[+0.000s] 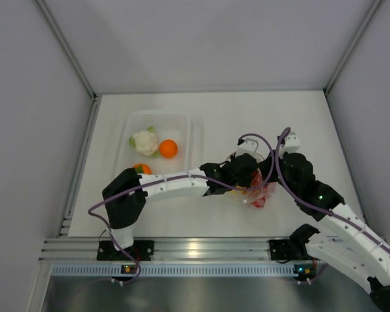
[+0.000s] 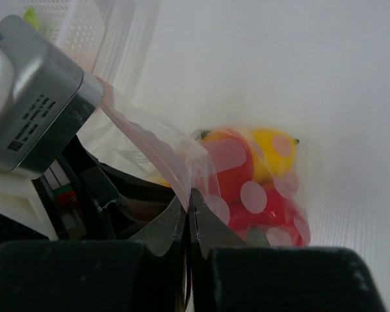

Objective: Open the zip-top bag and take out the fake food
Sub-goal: Pick up the fake fruit from the zipper food storage bag.

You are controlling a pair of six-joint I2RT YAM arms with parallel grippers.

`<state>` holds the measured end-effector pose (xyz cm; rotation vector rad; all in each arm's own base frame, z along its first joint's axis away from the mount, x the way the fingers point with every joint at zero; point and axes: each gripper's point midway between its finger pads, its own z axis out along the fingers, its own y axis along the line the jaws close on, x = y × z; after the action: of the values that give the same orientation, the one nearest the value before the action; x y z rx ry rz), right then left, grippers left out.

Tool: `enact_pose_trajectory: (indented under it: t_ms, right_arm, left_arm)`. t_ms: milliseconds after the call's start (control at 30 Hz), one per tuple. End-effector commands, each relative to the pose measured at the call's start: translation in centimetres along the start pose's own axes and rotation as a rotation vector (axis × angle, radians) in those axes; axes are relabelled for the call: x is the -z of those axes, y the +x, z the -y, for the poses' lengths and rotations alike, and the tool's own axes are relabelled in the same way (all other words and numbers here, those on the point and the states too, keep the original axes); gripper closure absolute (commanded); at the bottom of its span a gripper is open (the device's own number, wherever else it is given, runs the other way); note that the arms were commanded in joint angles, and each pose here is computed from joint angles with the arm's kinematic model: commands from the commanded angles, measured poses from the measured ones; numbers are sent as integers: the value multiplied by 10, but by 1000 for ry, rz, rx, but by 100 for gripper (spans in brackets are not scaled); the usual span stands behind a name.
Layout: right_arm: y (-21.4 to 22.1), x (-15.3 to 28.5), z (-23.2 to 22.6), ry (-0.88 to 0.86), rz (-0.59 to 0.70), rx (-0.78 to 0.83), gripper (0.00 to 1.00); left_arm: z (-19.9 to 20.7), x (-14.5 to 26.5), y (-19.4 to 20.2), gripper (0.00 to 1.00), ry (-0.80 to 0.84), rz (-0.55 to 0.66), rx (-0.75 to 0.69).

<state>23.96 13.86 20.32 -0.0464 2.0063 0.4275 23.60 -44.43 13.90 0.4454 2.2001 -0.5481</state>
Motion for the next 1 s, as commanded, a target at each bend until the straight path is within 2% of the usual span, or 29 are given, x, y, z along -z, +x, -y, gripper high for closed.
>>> enact_pose_trajectory:
  t_ms: [0, 100, 133, 367, 533, 767, 967]
  right_arm:
    - [-5, 4, 4, 6, 23, -6, 100]
    - [-1, 5, 3, -6, 16, -6, 100]
    - [2, 4, 4, -2, 8, -4, 100]
    - [13, 2, 3, -20, -13, -14, 100]
    - [12, 1, 5, -12, -14, -7, 100]
    - [14, -3, 6, -13, -25, 6, 100]
    - [13, -5, 9, 1, -26, 10, 100]
  left_arm:
    - [3, -3, -23, 65, -14, 58, 43]
    - [-1, -5, -25, 59, -41, 73, 44]
    - [0, -6, -27, 55, -39, 78, 43]
    - [9, -11, -39, 41, -27, 98, 32]
    - [0, -15, -32, 32, -67, 84, -6]
    - [-25, -10, -16, 30, -156, 38, -85]
    - [-41, -10, 17, 30, -166, -41, -98]
